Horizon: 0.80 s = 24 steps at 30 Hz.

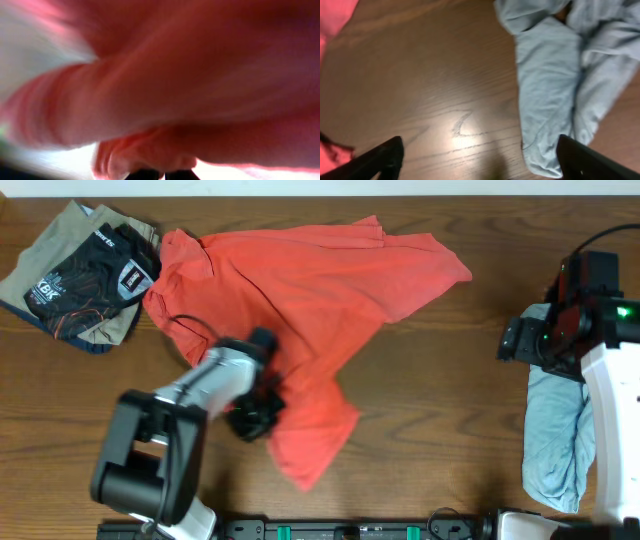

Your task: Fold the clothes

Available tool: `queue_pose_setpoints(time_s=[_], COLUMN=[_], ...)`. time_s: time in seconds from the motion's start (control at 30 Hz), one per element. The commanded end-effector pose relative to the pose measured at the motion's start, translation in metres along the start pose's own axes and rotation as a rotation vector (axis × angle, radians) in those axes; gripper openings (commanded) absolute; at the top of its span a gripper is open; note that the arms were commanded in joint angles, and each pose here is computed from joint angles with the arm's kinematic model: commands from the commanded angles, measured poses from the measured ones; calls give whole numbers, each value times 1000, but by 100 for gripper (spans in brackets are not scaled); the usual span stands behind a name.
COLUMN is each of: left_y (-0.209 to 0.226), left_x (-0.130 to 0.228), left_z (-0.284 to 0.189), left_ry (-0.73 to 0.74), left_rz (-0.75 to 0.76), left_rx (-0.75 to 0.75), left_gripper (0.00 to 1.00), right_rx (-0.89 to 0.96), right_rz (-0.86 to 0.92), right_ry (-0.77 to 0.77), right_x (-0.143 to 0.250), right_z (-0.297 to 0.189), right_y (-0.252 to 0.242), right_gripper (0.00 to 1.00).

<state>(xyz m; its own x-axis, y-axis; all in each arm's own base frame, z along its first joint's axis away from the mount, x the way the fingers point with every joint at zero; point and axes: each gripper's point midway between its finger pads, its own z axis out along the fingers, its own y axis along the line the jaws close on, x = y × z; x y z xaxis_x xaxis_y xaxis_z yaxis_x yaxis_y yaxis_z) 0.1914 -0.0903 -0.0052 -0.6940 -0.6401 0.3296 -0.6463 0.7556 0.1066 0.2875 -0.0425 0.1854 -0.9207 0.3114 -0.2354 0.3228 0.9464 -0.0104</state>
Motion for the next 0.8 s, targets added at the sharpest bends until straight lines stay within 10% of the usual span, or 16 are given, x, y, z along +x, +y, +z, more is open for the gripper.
queue_pose_setpoints(time_s=[0.0, 0.13, 0.37, 0.77], left_y=[42, 70, 80, 77], left_x=[-32, -64, -88, -92], left_z=[0, -8, -17, -19], left_ry=[0, 30, 80, 78], left_rz=[-8, -181, -291, -283], left_rx=[-57, 40, 254, 291], left_gripper=[6, 6, 6, 6], right_rx=[-53, -40, -28, -37], right_rz=[-59, -21, 71, 35], right_ry=[64, 128, 206, 221], right_x=[1, 1, -2, -31], right_z=[15, 35, 68, 152], right_y=[10, 11, 16, 27], right_gripper=[89, 72, 13, 6])
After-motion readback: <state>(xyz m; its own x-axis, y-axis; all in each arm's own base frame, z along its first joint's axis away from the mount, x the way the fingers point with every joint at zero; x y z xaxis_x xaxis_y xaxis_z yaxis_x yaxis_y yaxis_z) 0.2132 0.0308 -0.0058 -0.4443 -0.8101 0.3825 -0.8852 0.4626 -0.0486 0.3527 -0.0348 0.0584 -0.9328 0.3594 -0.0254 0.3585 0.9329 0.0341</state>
